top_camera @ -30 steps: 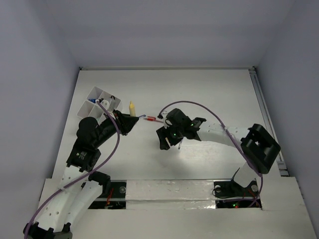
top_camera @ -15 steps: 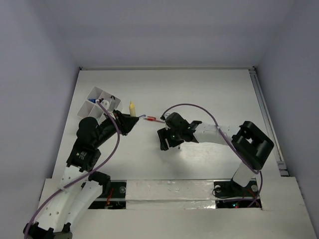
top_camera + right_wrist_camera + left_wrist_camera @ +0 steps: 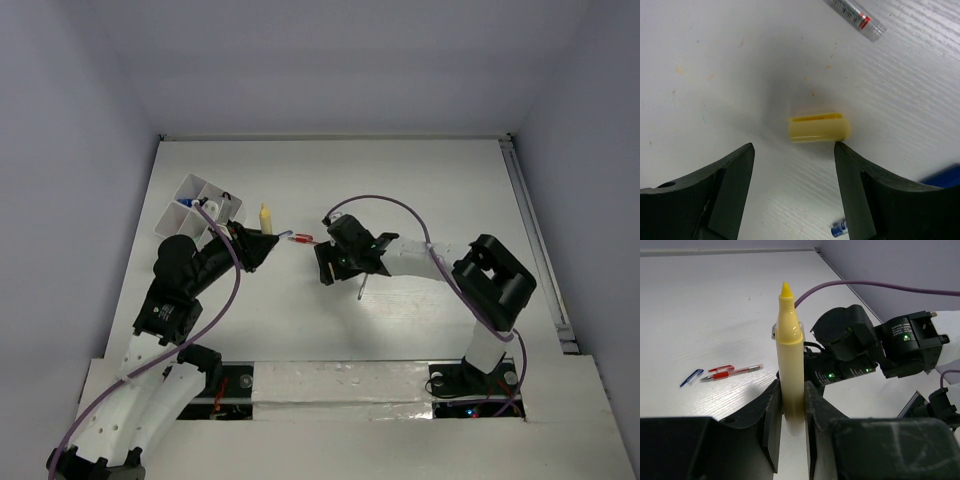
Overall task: Sort the stationery into containers
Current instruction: Close the pen cap on the pen.
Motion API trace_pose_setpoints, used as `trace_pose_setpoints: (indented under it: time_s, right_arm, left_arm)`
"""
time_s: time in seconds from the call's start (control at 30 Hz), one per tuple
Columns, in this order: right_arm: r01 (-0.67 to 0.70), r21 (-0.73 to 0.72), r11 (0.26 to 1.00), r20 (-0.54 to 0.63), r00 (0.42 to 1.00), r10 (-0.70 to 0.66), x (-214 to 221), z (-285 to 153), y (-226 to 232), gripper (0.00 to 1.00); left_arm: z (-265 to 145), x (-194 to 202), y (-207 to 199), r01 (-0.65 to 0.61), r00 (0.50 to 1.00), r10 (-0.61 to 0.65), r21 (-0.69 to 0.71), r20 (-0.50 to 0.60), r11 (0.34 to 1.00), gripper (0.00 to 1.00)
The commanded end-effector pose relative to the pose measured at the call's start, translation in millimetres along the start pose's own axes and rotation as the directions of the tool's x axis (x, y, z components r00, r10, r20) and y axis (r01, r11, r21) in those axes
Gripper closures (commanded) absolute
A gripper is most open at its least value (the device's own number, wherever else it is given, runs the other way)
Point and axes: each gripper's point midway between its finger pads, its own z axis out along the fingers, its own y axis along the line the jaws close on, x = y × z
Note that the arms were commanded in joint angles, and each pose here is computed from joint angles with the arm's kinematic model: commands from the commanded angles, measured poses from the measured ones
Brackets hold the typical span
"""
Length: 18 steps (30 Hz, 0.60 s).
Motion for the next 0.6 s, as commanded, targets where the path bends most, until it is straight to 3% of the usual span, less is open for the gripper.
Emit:
trace_pose_setpoints:
  time_s: [0.0,0.23,0.47,0.57]
  right_arm:
    - [0.019,0.034,0.999,0.011,1.0,-0.02,-9,8,-6,0.29]
    - [0.024,0.042,0.999,0.001,1.0,-0.024,-18,13,-2,0.29]
    - [0.032,0.142,0.989,-0.063,0.998,-0.023,-17,11,-15,0.41]
    - [0.039,0.172,0.984,-0.084,0.996,-0.025,-17,10,-19,0.5]
  left_arm:
    - [-2,-23,-12,-0.037,0.997,0.034,0.036,0.065,0.999,1.0]
    - [-2,-23,-12,-0.035,0.997,0.033,0.036,0.065,0.999,1.0]
    - [-2,-24,-12,-0.035,0.997,0.032,0.039,0.067,0.999,1.0]
    - [-3,-24,-13,-0.037,0.997,0.034,0.039,0.069,0.999,1.0]
